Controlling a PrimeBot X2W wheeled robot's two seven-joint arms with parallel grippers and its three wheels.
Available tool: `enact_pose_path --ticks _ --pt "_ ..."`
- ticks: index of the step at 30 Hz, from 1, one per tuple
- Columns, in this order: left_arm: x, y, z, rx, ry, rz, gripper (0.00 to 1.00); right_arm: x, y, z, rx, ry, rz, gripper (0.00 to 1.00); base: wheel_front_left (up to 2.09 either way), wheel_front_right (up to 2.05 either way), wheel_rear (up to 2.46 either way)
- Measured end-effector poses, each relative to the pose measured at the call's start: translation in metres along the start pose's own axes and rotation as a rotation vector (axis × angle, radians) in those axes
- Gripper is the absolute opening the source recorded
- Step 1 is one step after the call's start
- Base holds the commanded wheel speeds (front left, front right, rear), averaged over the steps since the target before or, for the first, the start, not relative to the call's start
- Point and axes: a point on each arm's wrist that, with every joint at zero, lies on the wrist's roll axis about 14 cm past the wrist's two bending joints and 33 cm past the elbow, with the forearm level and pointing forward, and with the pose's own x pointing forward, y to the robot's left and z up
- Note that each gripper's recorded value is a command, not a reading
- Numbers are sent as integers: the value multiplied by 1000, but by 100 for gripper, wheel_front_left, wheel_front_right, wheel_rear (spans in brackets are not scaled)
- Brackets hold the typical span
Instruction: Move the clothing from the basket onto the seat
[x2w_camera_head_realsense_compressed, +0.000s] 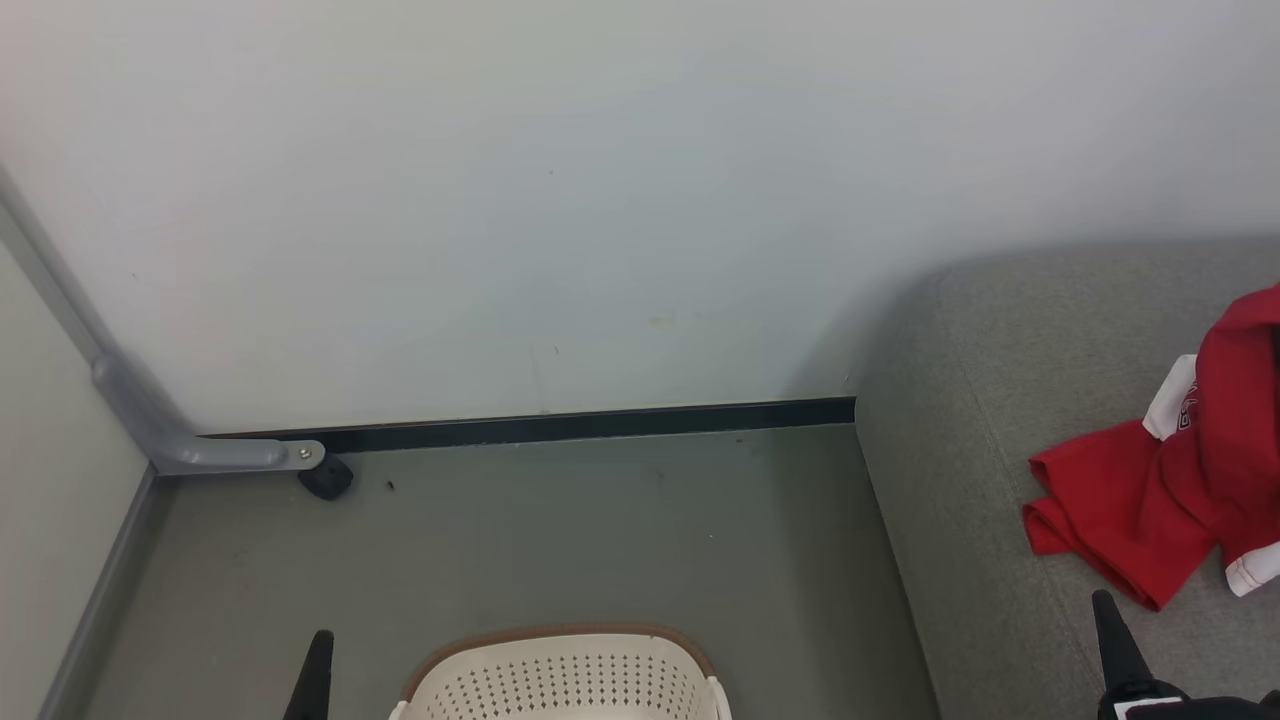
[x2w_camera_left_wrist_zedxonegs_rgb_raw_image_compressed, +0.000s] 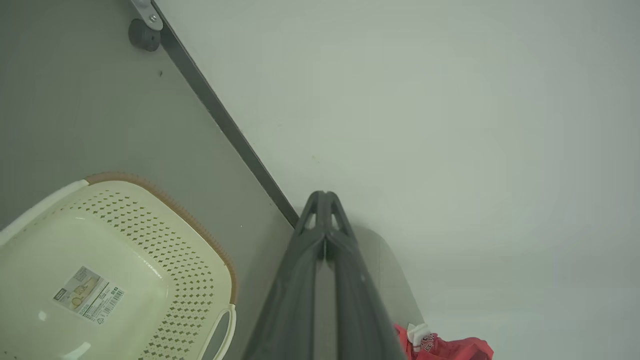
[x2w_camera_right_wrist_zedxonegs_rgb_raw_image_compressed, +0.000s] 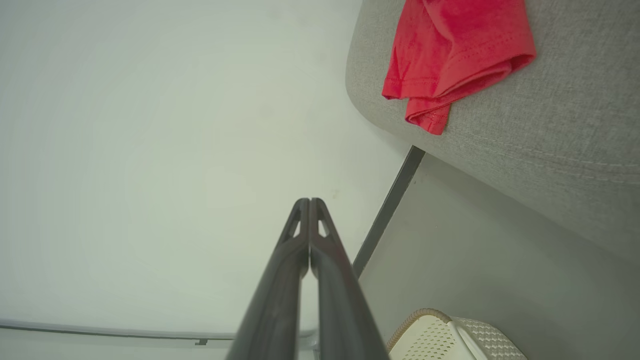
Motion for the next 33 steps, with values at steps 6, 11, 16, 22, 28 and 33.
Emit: enact_pose_path --ticks 6,11,16,22,28,33 --pt "2 -4 5 -79 -9 -20 0 0 1 2 91 -7 5 0 0 0 0" --pt "3 -8 10 -148 -17 -45 0 0 1 4 166 -12 11 0 0 0 0" --pt "2 -10 12 -217 -22 -65 0 -1 3 6 243 -16 24 0 0 0 0" --pt "3 -12 18 -299 -35 -84 0 -1 3 10 336 -26 33 0 0 0 0" --pt "5 -17 20 -322 -36 -103 0 -1 3 10 349 -26 35 0 0 0 0" --pt "5 -17 19 -323 -36 -103 0 -1 3 10 349 -26 36 0 0 0 0"
